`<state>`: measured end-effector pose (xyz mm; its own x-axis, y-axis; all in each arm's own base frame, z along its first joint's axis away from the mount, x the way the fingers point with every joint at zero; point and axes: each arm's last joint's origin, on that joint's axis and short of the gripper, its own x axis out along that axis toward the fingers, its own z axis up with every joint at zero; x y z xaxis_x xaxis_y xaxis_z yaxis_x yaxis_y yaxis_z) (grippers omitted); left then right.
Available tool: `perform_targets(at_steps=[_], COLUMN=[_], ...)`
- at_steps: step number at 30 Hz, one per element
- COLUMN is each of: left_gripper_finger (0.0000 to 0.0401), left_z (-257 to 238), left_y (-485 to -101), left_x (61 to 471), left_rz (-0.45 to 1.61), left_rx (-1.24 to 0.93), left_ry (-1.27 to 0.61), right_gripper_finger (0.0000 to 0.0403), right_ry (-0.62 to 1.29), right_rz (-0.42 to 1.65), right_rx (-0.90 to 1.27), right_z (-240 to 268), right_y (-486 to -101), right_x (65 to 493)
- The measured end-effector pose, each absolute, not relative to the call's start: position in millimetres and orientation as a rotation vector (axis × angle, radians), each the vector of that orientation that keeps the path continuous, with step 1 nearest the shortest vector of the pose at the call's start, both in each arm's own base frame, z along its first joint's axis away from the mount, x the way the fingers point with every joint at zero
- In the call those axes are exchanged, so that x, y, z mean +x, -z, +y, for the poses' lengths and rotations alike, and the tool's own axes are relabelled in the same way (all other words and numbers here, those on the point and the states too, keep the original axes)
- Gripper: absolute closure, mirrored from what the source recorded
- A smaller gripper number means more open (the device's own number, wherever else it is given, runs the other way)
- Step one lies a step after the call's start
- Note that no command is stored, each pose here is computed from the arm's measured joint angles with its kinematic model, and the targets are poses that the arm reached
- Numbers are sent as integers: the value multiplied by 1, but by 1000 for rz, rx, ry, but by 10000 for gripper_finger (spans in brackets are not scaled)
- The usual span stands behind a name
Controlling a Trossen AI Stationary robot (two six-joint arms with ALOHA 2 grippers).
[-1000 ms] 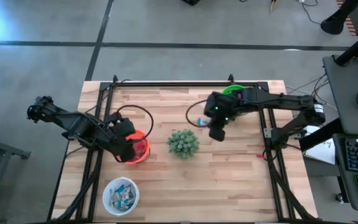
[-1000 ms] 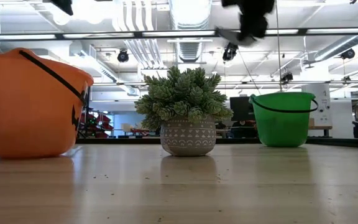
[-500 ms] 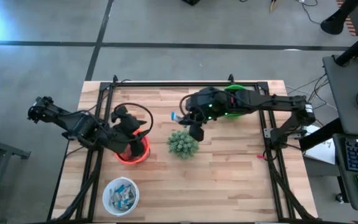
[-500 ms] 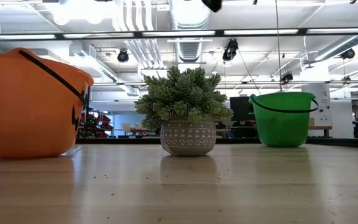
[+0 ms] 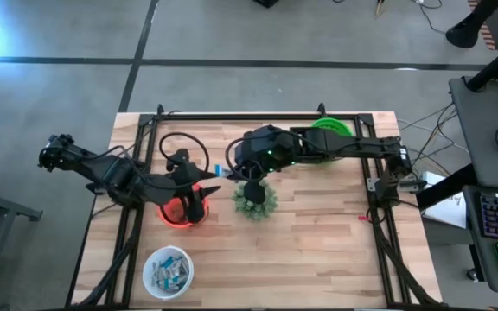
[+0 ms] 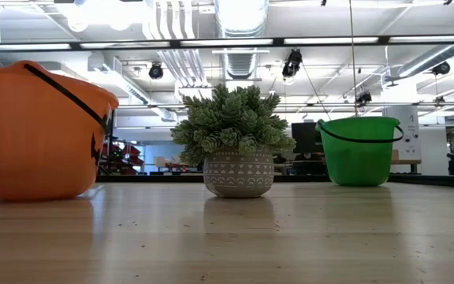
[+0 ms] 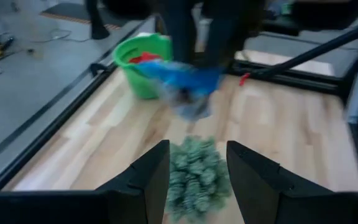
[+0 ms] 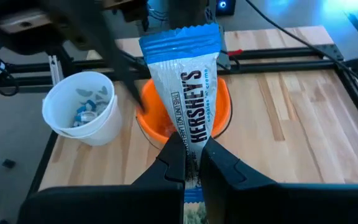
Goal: Sort candy
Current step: Put the white chocolate into the white bucket
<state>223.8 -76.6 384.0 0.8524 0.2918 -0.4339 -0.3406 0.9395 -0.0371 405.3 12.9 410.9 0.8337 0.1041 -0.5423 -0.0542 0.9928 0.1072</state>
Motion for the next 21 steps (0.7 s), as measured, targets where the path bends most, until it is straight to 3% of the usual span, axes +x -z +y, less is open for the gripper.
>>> perform_targets(at_steps=[15,21], left_gripper_finger=[260,260], left_z=[-62,-63], left_y=[-389,-393], left_x=[232,235], left_rz=[407,384], left_rx=[-95,-68], left_ry=[-342,-260], right_gripper_finger=[390,390], right_ry=[-115,-129], right_rz=[566,567], right_rx=[53,52], right_z=[22,23], right_y=[-415,-415], right_x=[408,408])
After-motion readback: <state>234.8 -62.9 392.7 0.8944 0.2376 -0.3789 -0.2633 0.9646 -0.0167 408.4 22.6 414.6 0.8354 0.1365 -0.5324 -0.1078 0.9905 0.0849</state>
